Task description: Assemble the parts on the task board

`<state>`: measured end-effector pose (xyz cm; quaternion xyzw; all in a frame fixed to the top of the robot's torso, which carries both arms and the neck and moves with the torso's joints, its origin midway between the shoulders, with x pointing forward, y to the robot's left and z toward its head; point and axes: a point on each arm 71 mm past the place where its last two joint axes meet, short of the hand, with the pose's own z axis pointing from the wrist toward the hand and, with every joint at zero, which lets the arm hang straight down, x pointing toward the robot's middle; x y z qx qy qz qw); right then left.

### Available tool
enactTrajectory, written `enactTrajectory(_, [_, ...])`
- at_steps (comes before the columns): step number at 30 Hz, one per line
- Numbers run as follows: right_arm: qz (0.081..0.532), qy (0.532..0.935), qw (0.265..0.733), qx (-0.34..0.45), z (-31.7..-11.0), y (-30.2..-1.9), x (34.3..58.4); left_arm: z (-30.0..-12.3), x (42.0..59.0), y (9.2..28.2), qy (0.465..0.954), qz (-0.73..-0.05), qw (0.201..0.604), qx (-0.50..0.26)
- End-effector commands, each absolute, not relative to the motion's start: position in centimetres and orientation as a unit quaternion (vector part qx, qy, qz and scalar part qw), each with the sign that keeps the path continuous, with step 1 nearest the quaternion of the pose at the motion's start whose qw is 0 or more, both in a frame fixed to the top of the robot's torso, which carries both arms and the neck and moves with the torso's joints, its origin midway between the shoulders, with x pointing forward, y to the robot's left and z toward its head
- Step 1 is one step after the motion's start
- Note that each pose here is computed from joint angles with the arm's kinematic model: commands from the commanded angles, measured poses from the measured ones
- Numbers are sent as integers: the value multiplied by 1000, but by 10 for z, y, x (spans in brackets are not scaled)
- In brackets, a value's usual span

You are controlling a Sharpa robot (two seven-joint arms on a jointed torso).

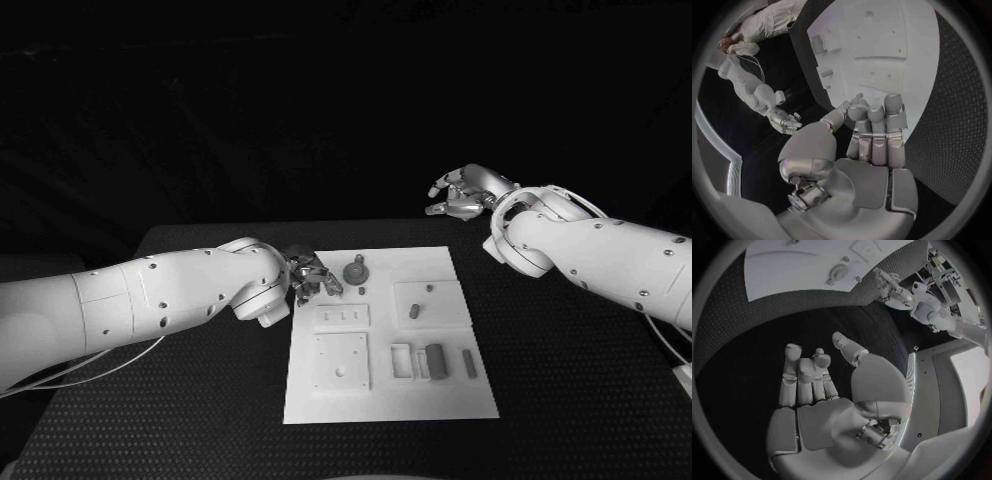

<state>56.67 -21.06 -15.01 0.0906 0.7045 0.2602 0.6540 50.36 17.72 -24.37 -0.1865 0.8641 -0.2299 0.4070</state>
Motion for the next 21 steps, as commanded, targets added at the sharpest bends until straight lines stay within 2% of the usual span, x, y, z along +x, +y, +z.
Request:
enactTrajectory(1, [272, 709, 644, 97, -150, -209, 568, -251, 501, 173, 876, -205, 398, -177])
enactTrajectory(9, [273, 711, 641, 98, -149, -207, 569, -264, 499, 170, 886, -184, 383, -185])
enactTrajectory(21, [274, 714, 637, 98, -150, -207, 569, -268, 498, 166, 894, -179, 366, -189])
